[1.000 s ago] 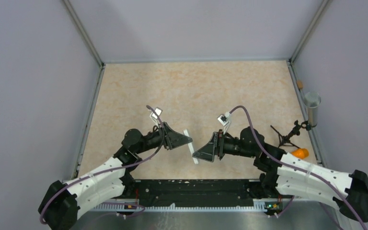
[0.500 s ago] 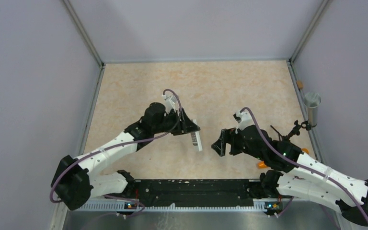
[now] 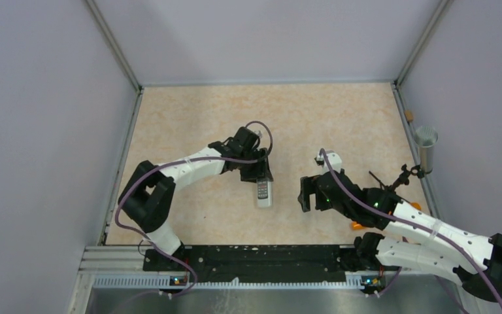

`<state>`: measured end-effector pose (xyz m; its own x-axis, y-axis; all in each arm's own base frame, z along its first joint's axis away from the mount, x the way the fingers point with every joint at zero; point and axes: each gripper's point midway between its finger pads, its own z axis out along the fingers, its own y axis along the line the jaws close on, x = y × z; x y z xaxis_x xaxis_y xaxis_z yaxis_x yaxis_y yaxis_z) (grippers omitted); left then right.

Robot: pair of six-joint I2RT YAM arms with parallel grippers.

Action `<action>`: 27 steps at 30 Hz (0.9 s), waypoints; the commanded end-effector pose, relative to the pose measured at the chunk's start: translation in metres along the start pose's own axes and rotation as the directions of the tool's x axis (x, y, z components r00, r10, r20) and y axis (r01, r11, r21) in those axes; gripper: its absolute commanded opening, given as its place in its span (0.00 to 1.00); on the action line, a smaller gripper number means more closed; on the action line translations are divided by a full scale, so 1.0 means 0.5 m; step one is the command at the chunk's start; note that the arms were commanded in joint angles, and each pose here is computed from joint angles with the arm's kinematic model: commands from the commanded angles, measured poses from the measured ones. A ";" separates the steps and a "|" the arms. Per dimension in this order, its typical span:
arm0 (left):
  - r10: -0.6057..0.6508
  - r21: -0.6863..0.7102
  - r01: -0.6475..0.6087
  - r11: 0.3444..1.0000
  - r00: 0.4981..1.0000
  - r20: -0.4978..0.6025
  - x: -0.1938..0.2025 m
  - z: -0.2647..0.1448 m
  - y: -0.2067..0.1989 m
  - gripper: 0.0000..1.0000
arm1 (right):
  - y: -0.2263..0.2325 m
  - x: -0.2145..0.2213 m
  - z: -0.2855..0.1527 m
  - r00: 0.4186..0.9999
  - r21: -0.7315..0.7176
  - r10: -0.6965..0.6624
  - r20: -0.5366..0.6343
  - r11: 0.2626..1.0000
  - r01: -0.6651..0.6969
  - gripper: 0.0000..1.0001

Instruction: Load the batteries into the remote control

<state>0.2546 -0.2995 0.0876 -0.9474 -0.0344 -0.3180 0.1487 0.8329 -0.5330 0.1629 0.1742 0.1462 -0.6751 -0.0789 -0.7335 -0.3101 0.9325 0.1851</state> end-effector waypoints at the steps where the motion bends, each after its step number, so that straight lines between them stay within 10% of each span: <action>1: 0.023 -0.079 -0.025 0.997 1.000 -0.021 -0.020 0.031 0.019 0.00 | -0.007 -0.018 0.000 0.999 0.020 -0.011 0.032 1.000 0.010 0.86; 6: 0.004 -0.131 -0.013 0.991 0.998 -0.067 -0.021 0.071 0.036 0.02 | -0.002 -0.013 0.006 0.999 0.001 -0.017 0.035 1.000 0.017 0.86; 24: 0.056 -0.134 -0.055 0.989 0.998 0.003 -0.036 0.026 0.027 0.97 | 0.015 -0.044 -0.002 0.998 -0.014 0.006 0.060 1.000 -0.005 0.86; 27: 0.086 -0.093 -0.082 0.992 0.995 0.048 -0.042 -0.013 0.007 0.99 | 0.024 -0.065 -0.009 0.997 -0.021 0.007 0.076 1.000 -0.006 0.86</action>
<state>0.2729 -0.2934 0.0544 -0.9564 0.0120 -0.2917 0.1301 0.9121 -0.3889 0.1652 0.1746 0.1416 -0.6703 -0.1017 -0.7351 -0.3187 0.9340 0.1614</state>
